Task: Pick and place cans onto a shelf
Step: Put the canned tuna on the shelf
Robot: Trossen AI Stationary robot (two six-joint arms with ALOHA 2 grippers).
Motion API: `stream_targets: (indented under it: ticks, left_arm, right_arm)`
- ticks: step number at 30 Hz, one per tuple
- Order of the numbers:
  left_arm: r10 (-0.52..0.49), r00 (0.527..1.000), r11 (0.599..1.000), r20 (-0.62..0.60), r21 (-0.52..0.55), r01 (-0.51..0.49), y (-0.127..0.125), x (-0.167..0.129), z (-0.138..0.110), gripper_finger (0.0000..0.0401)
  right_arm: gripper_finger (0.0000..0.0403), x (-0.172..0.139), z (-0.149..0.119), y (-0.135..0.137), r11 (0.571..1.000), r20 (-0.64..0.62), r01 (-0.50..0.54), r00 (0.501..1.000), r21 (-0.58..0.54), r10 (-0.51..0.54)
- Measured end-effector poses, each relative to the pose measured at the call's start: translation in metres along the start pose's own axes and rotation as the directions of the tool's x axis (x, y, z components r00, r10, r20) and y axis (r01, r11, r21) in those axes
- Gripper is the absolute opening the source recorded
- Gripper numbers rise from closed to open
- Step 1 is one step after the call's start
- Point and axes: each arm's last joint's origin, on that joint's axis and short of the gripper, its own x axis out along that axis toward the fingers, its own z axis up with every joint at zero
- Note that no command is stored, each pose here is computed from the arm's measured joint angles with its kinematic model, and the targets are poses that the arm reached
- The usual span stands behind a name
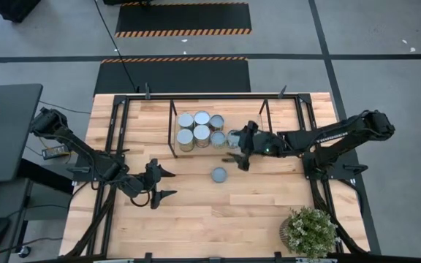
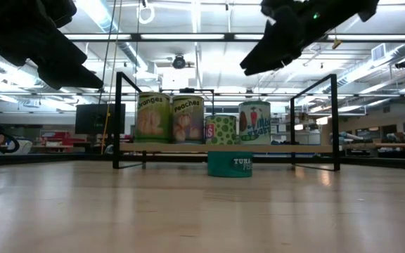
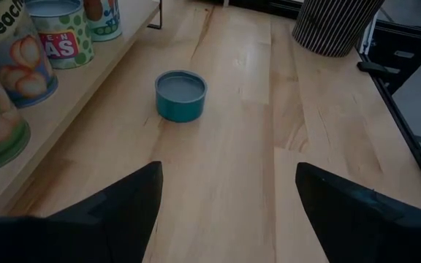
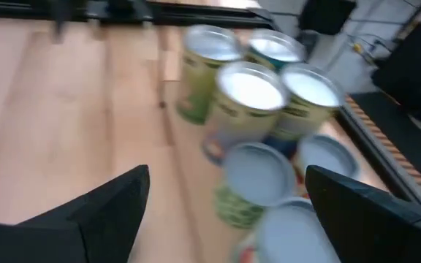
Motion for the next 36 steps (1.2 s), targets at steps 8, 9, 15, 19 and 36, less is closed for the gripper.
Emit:
stream_targets:
  ticks: [8,9,15,19,36]
  left_arm:
    - [-0.001,1.0,1.0,0.001,-0.001,0.001,0.0,0.0,0.0,0.0318]
    - [-0.001,1.0,1.0,0.002,-0.001,0.001,0.0,0.0,0.0,0.0318]
    - [0.006,1.0,1.0,0.006,-0.001,-0.006,0.0,0.0,0.0,0.0318]
    - [0.005,1.0,1.0,0.006,-0.001,-0.005,0.0,0.0,0.0,0.0318]
    - [0.005,1.0,1.0,0.005,0.0,-0.005,0.0,0.0,0.0,0.0318]
  right_arm:
    - [0.0374,0.005,-0.016,0.044,0.991,-0.061,-0.123,0.991,-0.049,0.119]
    - [0.0374,0.009,-0.02,0.049,0.989,-0.081,-0.135,0.988,-0.054,0.131]
    - [0.0373,0.038,-0.036,0.073,0.97,-0.211,-0.224,0.957,-0.093,0.201]
    - [0.0373,0.057,-0.032,0.089,0.943,-0.273,-0.281,0.935,-0.181,0.227]
    - [0.0399,0.113,-0.006,0.11,0.843,-0.529,-0.426,0.822,-0.329,0.209]
